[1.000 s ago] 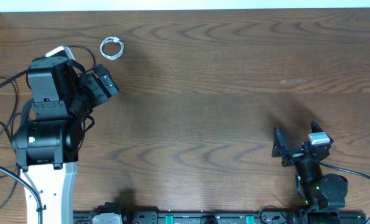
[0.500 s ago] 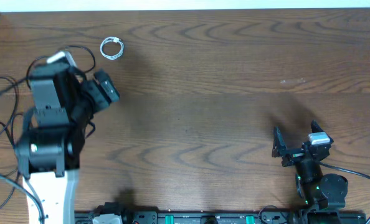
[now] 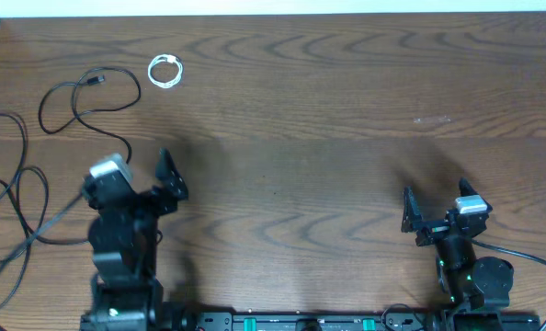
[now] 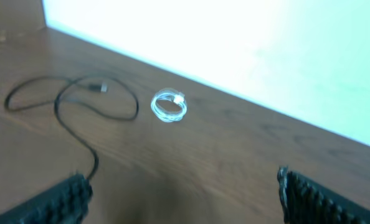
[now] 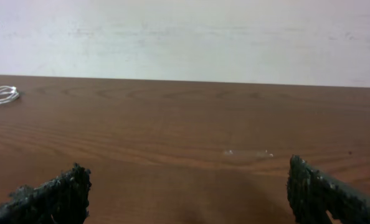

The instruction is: Untangle cables

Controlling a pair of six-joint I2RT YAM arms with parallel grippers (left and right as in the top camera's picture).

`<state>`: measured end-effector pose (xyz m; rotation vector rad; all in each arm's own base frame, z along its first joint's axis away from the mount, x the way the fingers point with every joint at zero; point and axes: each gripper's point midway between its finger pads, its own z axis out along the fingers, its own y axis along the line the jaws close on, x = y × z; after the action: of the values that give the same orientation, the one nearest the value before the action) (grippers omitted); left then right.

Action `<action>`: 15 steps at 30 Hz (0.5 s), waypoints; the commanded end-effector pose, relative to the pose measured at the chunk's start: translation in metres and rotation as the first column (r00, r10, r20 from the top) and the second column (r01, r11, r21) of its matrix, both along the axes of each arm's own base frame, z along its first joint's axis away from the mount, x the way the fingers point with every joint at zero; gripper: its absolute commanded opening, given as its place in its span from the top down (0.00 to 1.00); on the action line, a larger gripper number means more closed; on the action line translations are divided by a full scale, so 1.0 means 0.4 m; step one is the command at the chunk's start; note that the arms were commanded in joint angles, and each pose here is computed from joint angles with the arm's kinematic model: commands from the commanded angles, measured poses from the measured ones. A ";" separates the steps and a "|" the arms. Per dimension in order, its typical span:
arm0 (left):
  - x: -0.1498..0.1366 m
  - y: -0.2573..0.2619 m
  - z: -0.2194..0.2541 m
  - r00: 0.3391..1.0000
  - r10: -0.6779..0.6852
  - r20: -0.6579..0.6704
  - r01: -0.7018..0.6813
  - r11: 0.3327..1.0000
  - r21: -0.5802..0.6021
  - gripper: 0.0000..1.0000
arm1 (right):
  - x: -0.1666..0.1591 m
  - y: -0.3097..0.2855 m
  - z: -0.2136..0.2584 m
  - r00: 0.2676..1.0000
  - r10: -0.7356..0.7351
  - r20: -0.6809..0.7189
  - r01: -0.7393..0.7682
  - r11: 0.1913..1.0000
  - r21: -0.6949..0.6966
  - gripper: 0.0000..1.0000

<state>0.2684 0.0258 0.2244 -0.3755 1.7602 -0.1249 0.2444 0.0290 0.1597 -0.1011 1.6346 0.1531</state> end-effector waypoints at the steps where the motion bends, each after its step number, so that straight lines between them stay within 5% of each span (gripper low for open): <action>1: -0.016 -0.012 -0.039 0.998 -0.050 0.040 0.046 0.995 0.094 0.03 | -0.001 0.000 0.000 1.000 0.002 0.005 -0.002 1.000 -0.015 0.01; 15: -0.054 -0.012 -0.200 0.996 -0.068 0.063 0.054 0.977 0.205 0.02 | -0.001 0.000 0.000 1.000 0.002 0.005 -0.002 1.000 -0.015 0.01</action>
<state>0.2474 0.0213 0.1447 -0.2040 1.7163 -0.0244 0.2444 0.0289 0.1597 -0.1008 1.6346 0.1528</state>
